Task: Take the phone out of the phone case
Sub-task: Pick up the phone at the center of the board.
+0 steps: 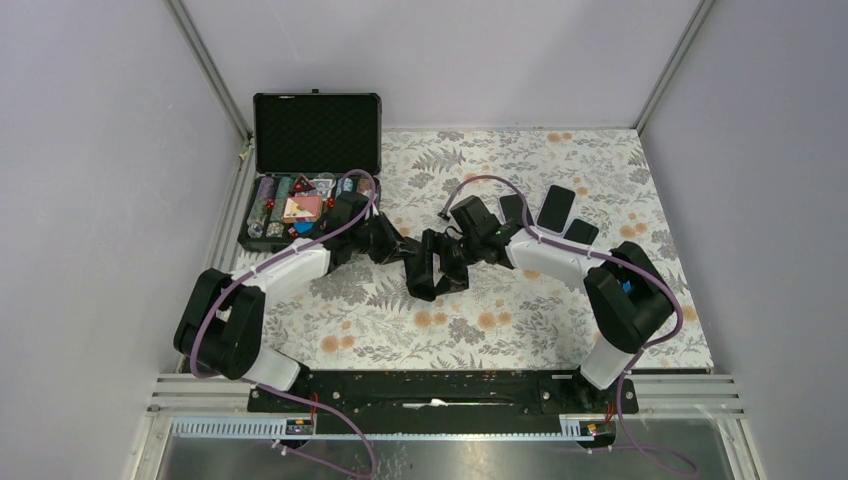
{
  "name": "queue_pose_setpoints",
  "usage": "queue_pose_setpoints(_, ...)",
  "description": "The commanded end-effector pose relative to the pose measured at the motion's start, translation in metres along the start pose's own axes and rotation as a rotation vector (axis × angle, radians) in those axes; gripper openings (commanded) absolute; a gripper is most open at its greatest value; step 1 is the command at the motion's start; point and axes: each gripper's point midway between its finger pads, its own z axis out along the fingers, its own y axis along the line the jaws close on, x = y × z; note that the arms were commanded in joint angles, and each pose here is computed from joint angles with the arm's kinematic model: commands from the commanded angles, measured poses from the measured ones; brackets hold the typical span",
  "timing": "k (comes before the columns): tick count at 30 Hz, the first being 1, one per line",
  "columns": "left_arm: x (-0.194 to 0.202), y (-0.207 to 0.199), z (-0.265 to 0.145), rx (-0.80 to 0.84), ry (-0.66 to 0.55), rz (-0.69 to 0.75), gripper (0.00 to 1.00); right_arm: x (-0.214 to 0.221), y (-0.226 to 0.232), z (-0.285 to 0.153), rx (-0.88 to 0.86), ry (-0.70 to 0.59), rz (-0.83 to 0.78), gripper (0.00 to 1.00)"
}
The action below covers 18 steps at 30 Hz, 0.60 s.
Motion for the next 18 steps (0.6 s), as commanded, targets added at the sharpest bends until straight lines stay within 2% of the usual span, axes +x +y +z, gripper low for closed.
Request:
queue_pose_setpoints(1, -0.005, -0.034, -0.008, 0.125, 0.008, 0.052, 0.00, -0.017, 0.037, -0.020, -0.095, -0.122, -0.143, 0.80)
queue_pose_setpoints(3, -0.009, -0.044, -0.016, 0.160, -0.011, 0.093, 0.00, -0.022, 0.041, -0.031, -0.098, -0.185, -0.203, 0.98)
queue_pose_setpoints(4, -0.012, -0.049, -0.021, 0.178, -0.023, 0.117, 0.00, -0.023, 0.047, -0.040, -0.112, -0.219, -0.245, 1.00)
queue_pose_setpoints(10, -0.032, -0.086, -0.059, 0.322, -0.070, 0.251, 0.00, -0.034, 0.073, -0.084, -0.214, -0.383, -0.358, 1.00)
queue_pose_setpoints(15, -0.035, -0.125, -0.099, 0.501, -0.053, 0.381, 0.00, -0.056, 0.087, -0.131, -0.310, -0.581, -0.284, 0.99)
queue_pose_setpoints(18, -0.033, -0.155, -0.131, 0.632, -0.050, 0.463, 0.00, -0.066, 0.097, -0.160, -0.352, -0.703, -0.271, 0.95)
